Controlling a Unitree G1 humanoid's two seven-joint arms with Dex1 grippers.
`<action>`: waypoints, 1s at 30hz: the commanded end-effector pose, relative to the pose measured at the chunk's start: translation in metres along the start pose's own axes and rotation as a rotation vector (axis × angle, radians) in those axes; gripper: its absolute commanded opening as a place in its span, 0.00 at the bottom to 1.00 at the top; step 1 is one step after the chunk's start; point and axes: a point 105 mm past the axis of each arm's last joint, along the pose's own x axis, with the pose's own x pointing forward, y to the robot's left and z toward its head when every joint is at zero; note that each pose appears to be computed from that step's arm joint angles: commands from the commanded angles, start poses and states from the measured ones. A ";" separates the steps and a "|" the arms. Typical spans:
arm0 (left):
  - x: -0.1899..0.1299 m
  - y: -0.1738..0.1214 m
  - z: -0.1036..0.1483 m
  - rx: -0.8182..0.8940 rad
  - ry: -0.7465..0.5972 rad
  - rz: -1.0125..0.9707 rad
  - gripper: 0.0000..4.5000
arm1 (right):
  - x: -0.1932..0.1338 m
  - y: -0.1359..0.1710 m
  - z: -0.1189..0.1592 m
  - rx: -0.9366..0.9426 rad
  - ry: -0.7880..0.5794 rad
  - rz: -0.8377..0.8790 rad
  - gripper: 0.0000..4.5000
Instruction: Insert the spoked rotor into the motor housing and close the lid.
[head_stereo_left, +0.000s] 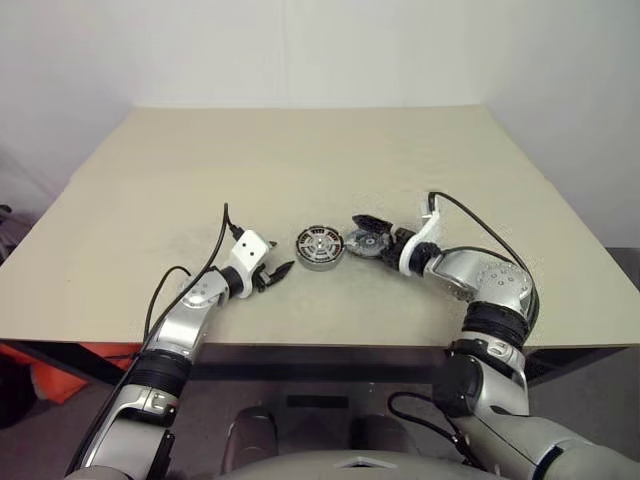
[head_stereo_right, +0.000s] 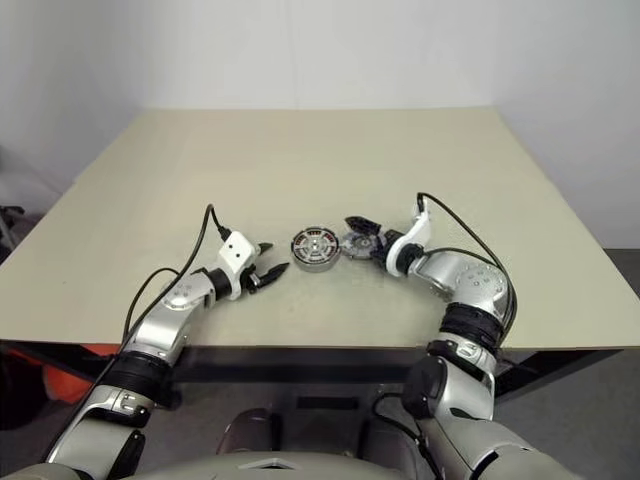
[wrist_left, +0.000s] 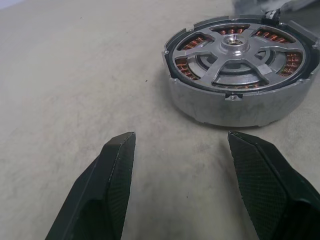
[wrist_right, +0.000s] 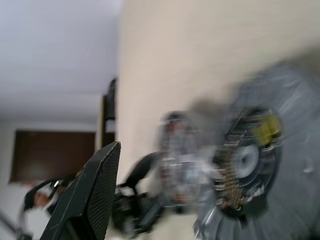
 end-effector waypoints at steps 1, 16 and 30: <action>-0.002 0.005 0.013 0.034 -0.043 0.020 0.69 | 0.001 0.045 0.004 -0.109 -0.014 0.128 1.00; -0.008 0.013 0.012 0.034 -0.041 0.051 0.69 | 0.010 0.071 -0.018 -0.624 -0.009 0.183 1.00; -0.013 0.024 0.012 0.041 -0.039 0.088 0.69 | 0.070 0.029 -0.033 -1.390 0.009 0.117 1.00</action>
